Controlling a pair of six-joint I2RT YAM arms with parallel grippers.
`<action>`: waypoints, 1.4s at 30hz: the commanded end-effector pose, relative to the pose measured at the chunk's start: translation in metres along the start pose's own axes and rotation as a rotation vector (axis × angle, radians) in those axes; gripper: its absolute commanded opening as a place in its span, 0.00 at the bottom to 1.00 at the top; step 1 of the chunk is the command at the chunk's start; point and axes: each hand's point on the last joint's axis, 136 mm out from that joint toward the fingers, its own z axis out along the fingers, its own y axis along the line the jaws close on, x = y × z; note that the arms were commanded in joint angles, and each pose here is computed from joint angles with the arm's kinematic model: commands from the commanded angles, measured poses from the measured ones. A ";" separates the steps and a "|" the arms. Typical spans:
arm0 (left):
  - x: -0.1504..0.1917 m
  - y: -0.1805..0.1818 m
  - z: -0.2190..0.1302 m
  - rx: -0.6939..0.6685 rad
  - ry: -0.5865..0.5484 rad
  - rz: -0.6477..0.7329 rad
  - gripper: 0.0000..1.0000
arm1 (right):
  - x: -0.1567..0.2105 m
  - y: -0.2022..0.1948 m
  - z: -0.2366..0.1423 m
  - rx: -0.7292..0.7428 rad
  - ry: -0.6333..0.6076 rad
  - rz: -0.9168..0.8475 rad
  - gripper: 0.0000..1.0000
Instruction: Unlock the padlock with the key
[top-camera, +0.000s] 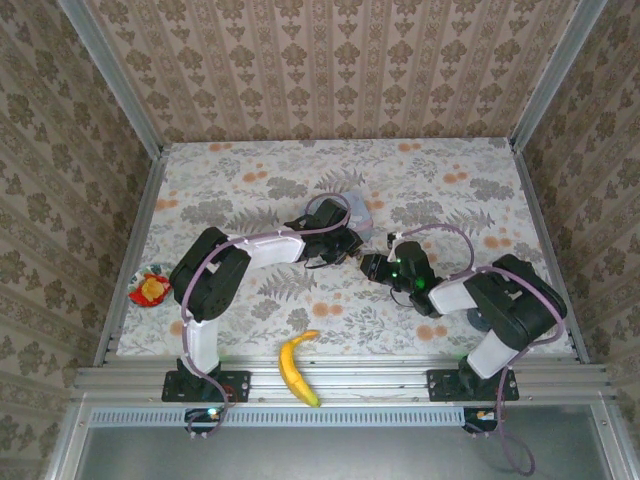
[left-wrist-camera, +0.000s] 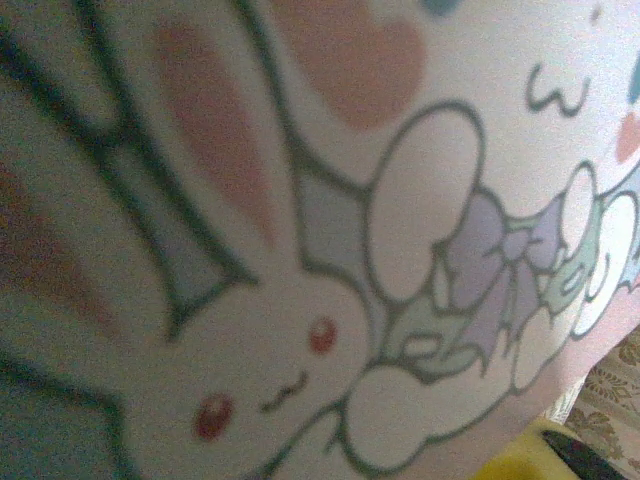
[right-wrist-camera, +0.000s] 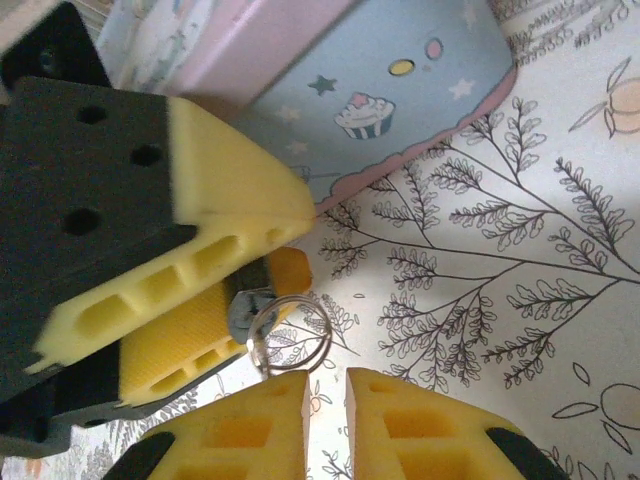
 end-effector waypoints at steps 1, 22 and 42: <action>0.024 0.041 0.006 -0.113 0.132 -0.130 0.00 | 0.004 -0.005 -0.010 0.043 -0.007 -0.059 0.19; 0.026 0.036 0.004 -0.095 0.144 -0.114 0.00 | -0.004 0.020 -0.010 0.020 0.008 -0.195 0.40; 0.031 0.033 0.005 -0.084 0.165 -0.102 0.00 | -0.014 0.024 0.008 -0.082 -0.017 -0.118 0.31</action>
